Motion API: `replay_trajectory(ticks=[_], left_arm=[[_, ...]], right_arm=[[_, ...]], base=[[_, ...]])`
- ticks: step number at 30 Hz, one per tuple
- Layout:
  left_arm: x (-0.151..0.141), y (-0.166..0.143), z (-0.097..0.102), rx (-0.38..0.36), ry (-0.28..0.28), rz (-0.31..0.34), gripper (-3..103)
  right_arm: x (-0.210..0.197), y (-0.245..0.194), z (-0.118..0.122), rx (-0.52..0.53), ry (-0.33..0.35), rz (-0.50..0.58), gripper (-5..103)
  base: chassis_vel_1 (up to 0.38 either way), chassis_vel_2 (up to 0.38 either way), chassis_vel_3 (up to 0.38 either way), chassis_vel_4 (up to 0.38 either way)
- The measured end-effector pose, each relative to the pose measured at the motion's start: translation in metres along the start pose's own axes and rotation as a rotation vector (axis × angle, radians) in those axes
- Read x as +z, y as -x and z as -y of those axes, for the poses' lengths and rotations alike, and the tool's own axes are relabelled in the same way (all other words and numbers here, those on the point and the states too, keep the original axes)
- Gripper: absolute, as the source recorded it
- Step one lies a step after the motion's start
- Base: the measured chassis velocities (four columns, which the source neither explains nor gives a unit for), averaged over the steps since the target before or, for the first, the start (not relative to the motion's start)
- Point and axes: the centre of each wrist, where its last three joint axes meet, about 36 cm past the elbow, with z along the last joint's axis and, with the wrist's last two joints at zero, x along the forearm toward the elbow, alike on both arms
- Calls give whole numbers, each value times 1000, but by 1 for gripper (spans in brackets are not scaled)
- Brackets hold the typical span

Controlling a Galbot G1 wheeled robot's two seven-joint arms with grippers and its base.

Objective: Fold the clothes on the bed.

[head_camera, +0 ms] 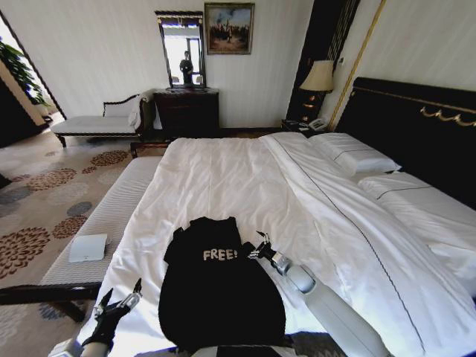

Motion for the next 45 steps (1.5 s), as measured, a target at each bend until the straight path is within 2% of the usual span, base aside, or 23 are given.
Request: replay_trajectory(ticks=[6, 10, 12, 18, 20, 21, 22, 24, 25, 26, 27, 28, 29, 31, 32, 33, 38, 45], left_arm=[[3, -1, 4, 1, -9, -1, 100], [0, -1, 3, -2, -7, 5, 100], [0, -2, 2, -3, -7, 4, 100], [2, -2, 1, -1, -8, -2, 100], [3, -1, 2, 3, -10, -2, 100], [3, 0, 2, 6, -10, -1, 100], [3, 0, 2, 6, -10, -1, 100], [3, 1, 3, 10, -9, 0, 100], [3, 2, 3, 12, -9, 0, 100], [3, 2, 3, 15, -8, 0, 100], [3, 3, 4, 16, -8, 0, 100], [3, 3, 4, 16, -8, 0, 100], [3, 3, 4, 17, -8, 1, 100], [3, 3, 3, 17, -8, 1, 100], [3, 3, 2, 16, -7, -1, 100], [4, 4, 2, 15, -7, -2, 100], [6, 4, 4, 16, -14, -5, 100], [6, 4, 5, 17, -15, -4, 100]], right_arm=[[-17, -1, -22, -23, 15, 41, 100], [-16, -14, -49, -104, -32, 34, 100], [-16, -19, -56, -117, -35, 32, 100], [-14, -35, -73, -128, 4, 15, 100], [-18, -40, -74, -102, 70, 0, 100], [-26, -43, -75, -57, 164, -34, 100], [-26, -43, -75, -57, 164, -34, 100], [-36, -43, -74, -11, 297, -73, 100], [-38, -42, -74, 2, 335, -84, 100], [-45, -42, -72, 26, 438, -107, 100], [-49, -42, -71, 35, 494, -113, 100], [-49, -42, -71, 35, 494, -113, 100], [-56, -42, -67, 45, 572, -120, 100], [-66, -42, -63, 54, 644, -126, 100], [-77, -41, -55, 64, 721, -130, 100], [-81, -40, -50, 69, 753, -132, 100], [-82, -28, -36, 89, 774, -150, 100], [-73, -8, -37, 84, 780, -189, 100]], base=[[0, 0, 0, 0], [0, 0, 0, 0], [0, 0, 0, 0], [0, 0, 0, 0], [0, 0, 0, 0], [0, 0, 0, 0], [0, 0, 0, 0], [0, 0, 0, 0], [0, 0, 0, 0], [0, 0, 0, 0], [0, 0, 0, 0], [0, 0, 0, 0], [0, 0, 0, 0], [0, 0, 0, 0], [0, 0, 0, 0], [0, 0, 0, 0], [0, 0, 0, 0], [0, 0, 0, 0]])
